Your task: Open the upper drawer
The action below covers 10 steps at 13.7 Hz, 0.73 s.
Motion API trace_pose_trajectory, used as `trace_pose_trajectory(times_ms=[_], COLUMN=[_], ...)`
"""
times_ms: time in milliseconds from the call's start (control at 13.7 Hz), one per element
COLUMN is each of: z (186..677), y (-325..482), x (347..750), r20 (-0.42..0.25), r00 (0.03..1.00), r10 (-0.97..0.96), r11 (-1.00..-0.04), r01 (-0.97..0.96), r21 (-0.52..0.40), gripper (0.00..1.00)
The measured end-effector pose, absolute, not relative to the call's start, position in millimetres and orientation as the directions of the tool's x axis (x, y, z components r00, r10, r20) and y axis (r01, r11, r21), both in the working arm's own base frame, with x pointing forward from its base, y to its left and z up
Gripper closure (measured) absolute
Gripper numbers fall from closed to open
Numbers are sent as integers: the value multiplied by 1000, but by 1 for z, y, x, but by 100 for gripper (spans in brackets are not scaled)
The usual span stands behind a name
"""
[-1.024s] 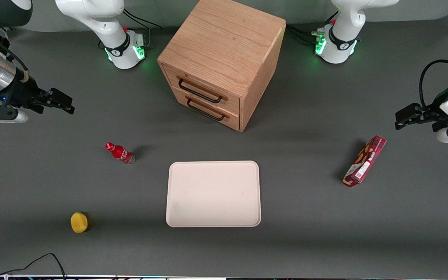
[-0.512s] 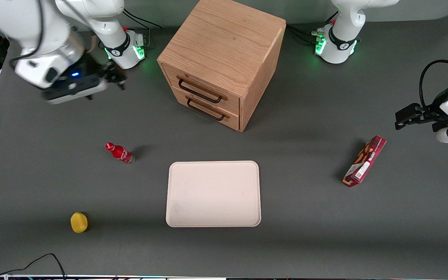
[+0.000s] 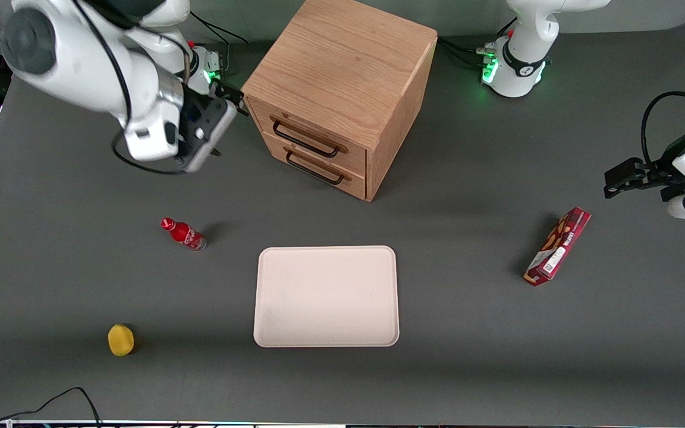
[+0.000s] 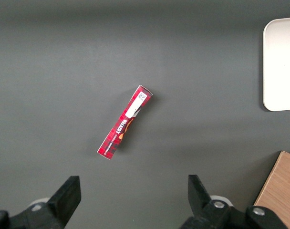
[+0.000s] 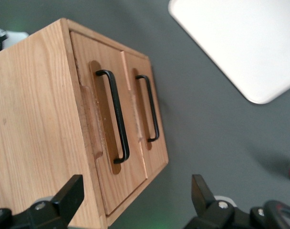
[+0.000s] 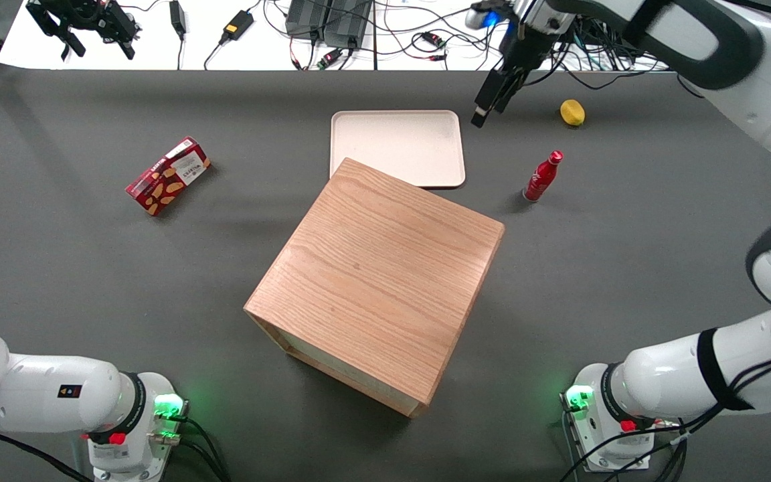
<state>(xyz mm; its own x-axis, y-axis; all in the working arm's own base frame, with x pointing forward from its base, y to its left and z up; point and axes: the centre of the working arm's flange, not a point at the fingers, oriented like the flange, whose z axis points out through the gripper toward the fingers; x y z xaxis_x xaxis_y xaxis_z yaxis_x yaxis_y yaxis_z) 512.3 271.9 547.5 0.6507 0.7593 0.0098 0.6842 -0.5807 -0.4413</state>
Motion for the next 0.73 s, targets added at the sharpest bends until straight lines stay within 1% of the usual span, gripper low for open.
trace_pose_trajectory(times_ms=[146,366,732], z=[509,459,417], y=[284,311,338], x=[523,530,517], r20=[-5,-15,-4], r00=[627,606,603], r10=[779,795,797], r11=[-540,-505,-496], r01=[667,648,651], r21=[-513,-570,-575], gripper=[0,0,0])
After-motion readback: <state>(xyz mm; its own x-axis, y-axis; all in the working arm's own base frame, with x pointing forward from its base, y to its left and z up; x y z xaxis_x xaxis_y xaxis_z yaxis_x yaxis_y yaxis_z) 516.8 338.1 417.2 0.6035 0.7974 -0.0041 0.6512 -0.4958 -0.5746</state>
